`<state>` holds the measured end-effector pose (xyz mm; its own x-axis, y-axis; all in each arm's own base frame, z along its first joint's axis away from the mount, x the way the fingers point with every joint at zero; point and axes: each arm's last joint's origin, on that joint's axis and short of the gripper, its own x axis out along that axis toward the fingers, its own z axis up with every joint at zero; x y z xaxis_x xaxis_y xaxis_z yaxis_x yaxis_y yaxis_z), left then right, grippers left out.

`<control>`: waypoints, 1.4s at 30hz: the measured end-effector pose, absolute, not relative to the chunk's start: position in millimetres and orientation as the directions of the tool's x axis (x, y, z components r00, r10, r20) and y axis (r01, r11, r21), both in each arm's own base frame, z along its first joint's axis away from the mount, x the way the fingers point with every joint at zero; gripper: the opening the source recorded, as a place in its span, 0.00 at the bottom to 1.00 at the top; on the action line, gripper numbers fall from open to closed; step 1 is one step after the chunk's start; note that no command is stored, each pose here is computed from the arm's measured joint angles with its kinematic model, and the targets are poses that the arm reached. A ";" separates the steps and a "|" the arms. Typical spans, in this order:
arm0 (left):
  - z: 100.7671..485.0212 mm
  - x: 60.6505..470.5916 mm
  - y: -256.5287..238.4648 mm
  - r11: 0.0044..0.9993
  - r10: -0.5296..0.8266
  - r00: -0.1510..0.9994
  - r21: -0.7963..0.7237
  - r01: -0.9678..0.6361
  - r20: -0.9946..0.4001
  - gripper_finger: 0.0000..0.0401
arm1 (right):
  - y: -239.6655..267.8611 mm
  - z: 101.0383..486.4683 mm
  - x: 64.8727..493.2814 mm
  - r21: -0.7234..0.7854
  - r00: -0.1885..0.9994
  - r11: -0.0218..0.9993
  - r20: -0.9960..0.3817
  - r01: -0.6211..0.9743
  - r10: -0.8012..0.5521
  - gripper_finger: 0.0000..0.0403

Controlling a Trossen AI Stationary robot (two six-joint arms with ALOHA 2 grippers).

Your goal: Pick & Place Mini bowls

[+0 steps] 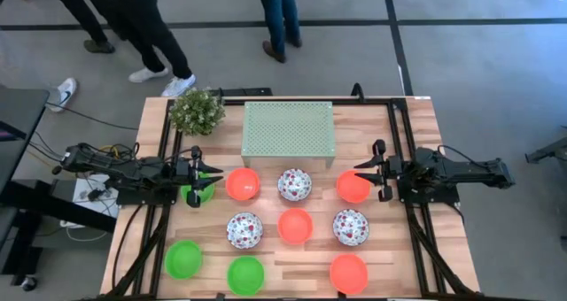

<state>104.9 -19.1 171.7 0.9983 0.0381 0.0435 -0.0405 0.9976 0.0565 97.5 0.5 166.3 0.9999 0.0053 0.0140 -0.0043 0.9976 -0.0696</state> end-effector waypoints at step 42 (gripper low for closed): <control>173.1 104.8 -19.1 0.982 0.038 0.998 -0.186 -0.027 0.057 0.21 | 0.5 166.2 97.5 -0.070 1.000 0.998 0.014 -0.004 0.005 0.23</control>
<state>104.8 -19.1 173.1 0.9976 0.0382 0.0572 -0.0269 0.9821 -0.1862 97.5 0.5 166.2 0.9999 0.0053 0.0136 -0.0044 0.9975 -0.0699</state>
